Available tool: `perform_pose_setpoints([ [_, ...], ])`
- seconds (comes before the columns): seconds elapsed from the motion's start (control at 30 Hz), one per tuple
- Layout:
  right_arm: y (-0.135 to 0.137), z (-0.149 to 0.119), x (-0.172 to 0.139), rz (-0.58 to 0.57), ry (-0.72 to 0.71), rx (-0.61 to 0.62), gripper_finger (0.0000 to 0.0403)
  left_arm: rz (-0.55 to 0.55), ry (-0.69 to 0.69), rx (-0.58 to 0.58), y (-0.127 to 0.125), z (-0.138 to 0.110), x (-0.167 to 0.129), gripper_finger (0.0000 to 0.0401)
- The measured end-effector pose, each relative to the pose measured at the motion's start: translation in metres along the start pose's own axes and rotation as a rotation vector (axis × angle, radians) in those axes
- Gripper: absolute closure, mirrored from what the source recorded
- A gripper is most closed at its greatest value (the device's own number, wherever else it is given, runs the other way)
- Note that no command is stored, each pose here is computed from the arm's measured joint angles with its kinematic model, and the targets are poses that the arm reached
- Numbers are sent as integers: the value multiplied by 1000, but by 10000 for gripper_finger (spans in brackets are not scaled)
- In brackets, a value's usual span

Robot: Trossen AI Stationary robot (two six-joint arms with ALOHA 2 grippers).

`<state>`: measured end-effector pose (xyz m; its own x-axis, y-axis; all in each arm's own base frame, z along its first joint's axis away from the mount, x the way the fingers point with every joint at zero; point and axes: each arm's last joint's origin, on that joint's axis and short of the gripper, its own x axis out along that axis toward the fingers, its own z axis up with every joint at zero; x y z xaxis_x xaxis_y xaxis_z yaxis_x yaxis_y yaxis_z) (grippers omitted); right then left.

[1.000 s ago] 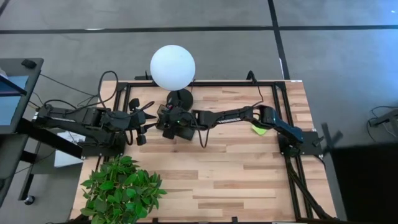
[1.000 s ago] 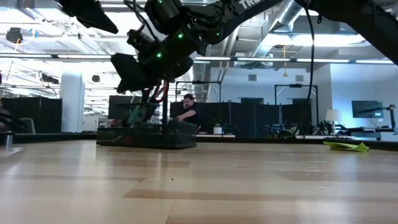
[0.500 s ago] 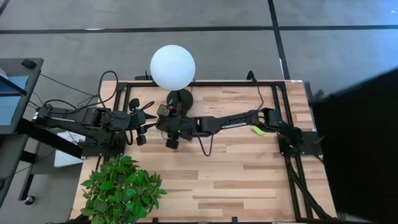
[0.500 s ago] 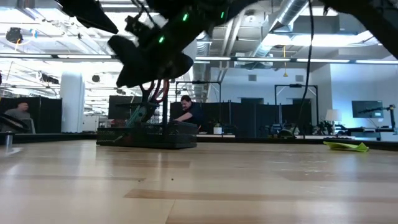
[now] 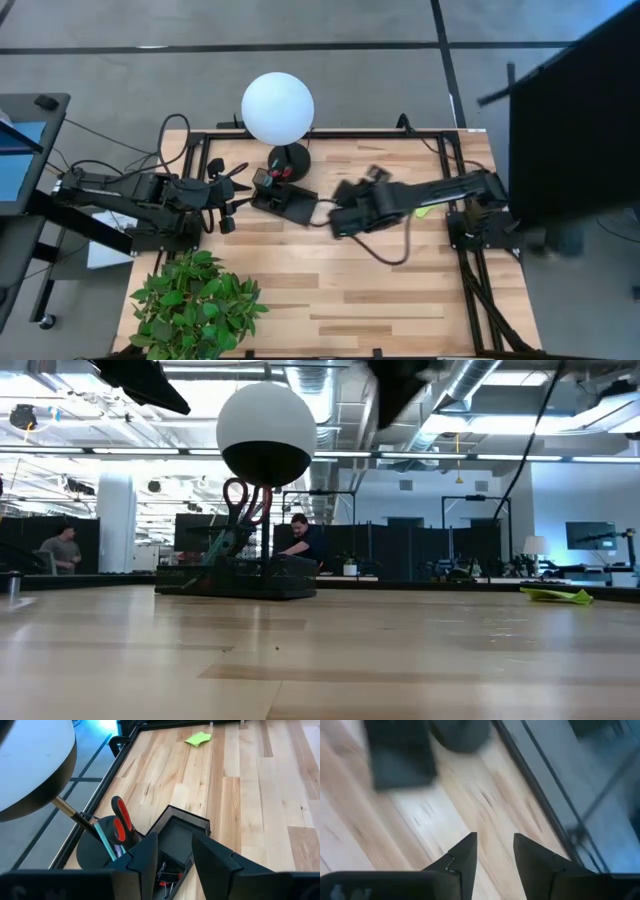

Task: Pick and place office supplies into organizer
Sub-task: Put the green sticky note into the black desk organizer

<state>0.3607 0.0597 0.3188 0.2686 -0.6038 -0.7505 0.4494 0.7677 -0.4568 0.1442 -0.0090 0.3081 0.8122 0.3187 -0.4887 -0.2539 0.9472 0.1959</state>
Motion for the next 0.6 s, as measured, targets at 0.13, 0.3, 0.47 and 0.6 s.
perform_pose_setpoints([
  [0.13,-26,-21,-24,-61,78,134,280,0,0,0,0,0,0,283],
  [0.3,-39,-49,-14,-62,76,183,280,0,0,0,0,0,0,283],
  [0.47,-45,-106,23,-166,311,283,280,0,0,0,0,0,0,283],
  [0.6,-42,-138,42,-119,384,307,280,0,1,1,0,0,0,283],
])
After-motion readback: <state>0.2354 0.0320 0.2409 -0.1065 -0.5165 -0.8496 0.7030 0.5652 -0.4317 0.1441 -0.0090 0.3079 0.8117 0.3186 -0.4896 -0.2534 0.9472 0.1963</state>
